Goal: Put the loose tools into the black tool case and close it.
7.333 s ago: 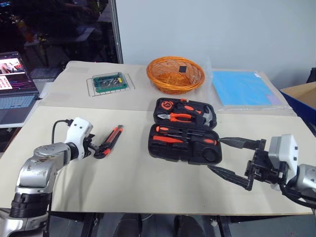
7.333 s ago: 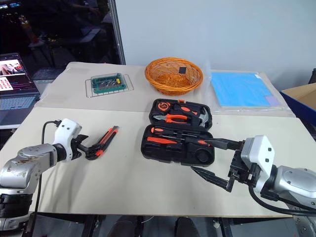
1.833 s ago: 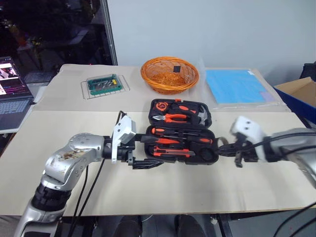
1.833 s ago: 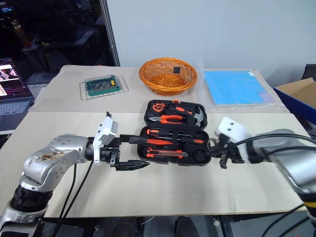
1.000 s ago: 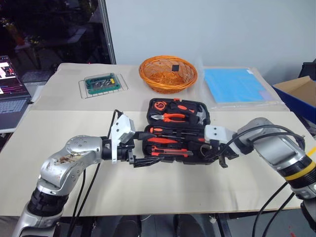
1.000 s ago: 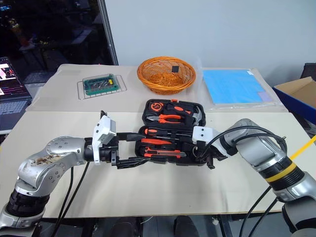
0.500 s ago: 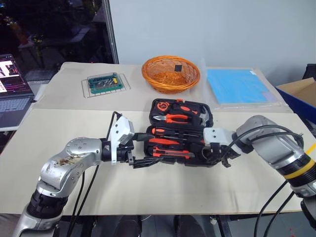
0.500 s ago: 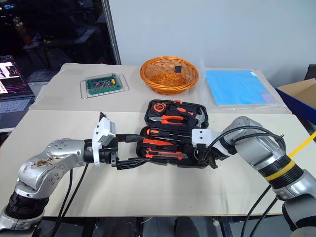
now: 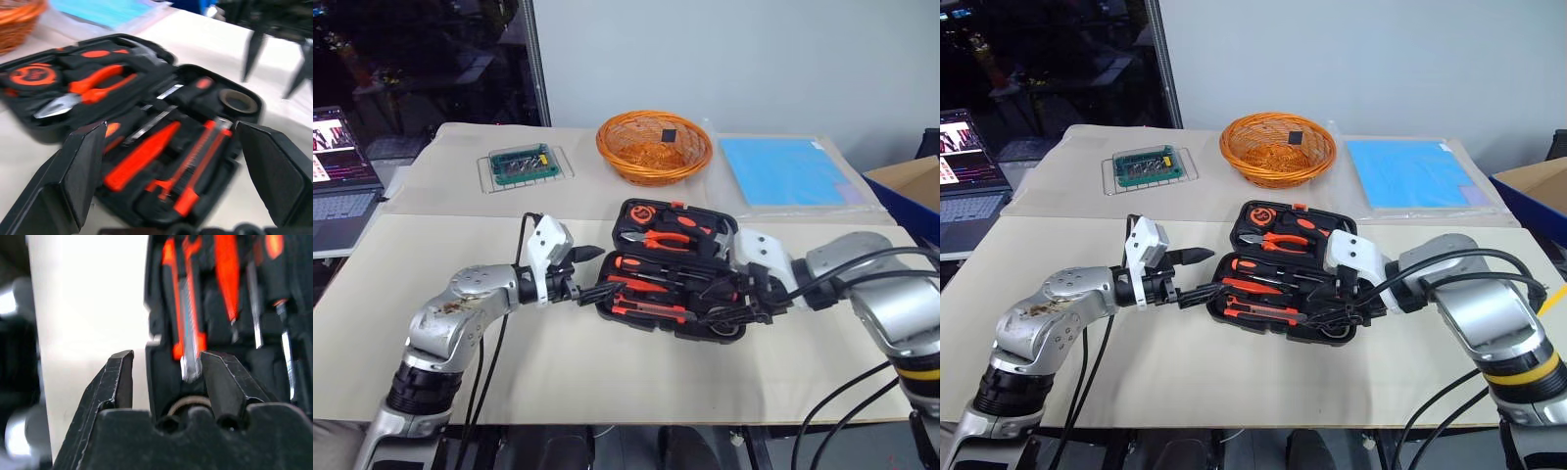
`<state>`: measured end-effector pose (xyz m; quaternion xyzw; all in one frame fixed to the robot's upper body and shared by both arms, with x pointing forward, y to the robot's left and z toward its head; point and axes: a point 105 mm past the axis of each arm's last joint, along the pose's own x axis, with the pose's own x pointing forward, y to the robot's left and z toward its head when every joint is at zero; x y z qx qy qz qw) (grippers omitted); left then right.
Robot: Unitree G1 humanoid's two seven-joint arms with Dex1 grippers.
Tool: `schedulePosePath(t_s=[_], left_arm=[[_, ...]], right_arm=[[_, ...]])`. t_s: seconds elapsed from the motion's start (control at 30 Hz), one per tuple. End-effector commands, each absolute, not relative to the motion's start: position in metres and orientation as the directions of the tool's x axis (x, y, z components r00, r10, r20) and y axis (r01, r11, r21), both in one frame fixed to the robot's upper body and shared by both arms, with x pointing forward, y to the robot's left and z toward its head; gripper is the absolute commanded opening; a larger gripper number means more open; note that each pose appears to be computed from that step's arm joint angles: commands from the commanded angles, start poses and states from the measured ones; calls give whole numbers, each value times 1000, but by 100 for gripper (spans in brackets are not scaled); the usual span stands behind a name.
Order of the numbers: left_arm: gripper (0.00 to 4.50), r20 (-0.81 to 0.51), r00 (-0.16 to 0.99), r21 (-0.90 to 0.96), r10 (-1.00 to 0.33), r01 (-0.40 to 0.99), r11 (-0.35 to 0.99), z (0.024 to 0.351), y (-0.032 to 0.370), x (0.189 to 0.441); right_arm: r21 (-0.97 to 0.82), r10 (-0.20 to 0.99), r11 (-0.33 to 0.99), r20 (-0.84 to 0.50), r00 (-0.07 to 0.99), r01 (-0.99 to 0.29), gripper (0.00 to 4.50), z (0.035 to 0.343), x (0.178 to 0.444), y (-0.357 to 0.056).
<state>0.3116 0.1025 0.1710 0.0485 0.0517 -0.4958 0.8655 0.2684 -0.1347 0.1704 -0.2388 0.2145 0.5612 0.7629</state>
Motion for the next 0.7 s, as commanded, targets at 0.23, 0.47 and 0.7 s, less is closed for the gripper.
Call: schedulePosePath(t_s=[0.23, 0.47, 0.7], left_arm=[[450, -169, 782, -51, -599, 601, 798, 170, 112, 368], [450, -294, 762, -180, -577, 548, 817, 159, 90, 389], [400, -434, 692, -139, -577, 581, 802, 135, 95, 389]], right_arm=[[-333, 275, 875, -254, 927, -351, 254, 203, 320, -186], [-140, 216, 949, -367, 905, -284, 428, 186, 312, -191], [-82, 121, 978, -533, 838, -194, 450, 159, 318, -211]])
